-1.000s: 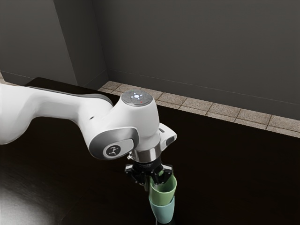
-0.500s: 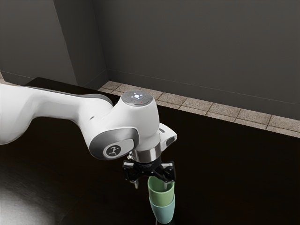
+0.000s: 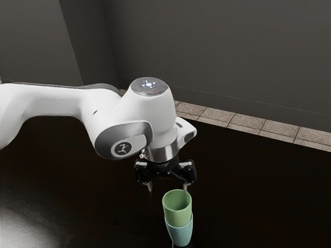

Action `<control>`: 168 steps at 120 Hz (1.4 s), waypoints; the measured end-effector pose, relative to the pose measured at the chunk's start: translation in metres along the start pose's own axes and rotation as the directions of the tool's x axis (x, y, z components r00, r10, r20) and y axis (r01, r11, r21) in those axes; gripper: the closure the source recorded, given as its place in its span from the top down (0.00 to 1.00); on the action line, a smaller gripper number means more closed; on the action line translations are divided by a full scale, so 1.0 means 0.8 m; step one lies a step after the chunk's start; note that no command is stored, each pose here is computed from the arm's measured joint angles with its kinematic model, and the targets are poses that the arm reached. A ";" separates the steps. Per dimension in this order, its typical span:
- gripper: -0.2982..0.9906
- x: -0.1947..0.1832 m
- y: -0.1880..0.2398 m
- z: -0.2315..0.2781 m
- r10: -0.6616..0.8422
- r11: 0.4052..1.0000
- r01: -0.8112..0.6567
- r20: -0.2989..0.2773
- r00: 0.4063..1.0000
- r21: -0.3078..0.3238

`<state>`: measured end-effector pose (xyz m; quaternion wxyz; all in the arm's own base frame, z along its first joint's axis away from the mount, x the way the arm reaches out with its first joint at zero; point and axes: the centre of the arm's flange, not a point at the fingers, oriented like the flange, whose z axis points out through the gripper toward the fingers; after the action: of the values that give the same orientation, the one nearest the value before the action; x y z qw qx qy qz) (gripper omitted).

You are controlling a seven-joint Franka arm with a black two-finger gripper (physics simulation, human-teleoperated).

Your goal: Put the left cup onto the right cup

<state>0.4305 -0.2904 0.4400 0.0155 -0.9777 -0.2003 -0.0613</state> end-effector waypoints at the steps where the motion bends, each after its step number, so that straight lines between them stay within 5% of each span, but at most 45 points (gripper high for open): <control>1: 0.77 0.000 0.001 -0.003 0.000 1.000 0.000 -0.001 1.000 0.000; 46: 0.77 0.030 0.002 -0.075 -0.011 1.000 0.011 -0.004 1.000 0.029; 146: 0.77 0.328 -0.244 -0.135 -0.092 0.995 0.093 -0.020 0.996 0.041; 168: 0.77 0.354 -0.278 -0.161 -0.055 0.997 0.055 -0.007 0.998 0.057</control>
<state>0.5865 0.0175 0.6050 0.0422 -0.9708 -0.2288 -0.0587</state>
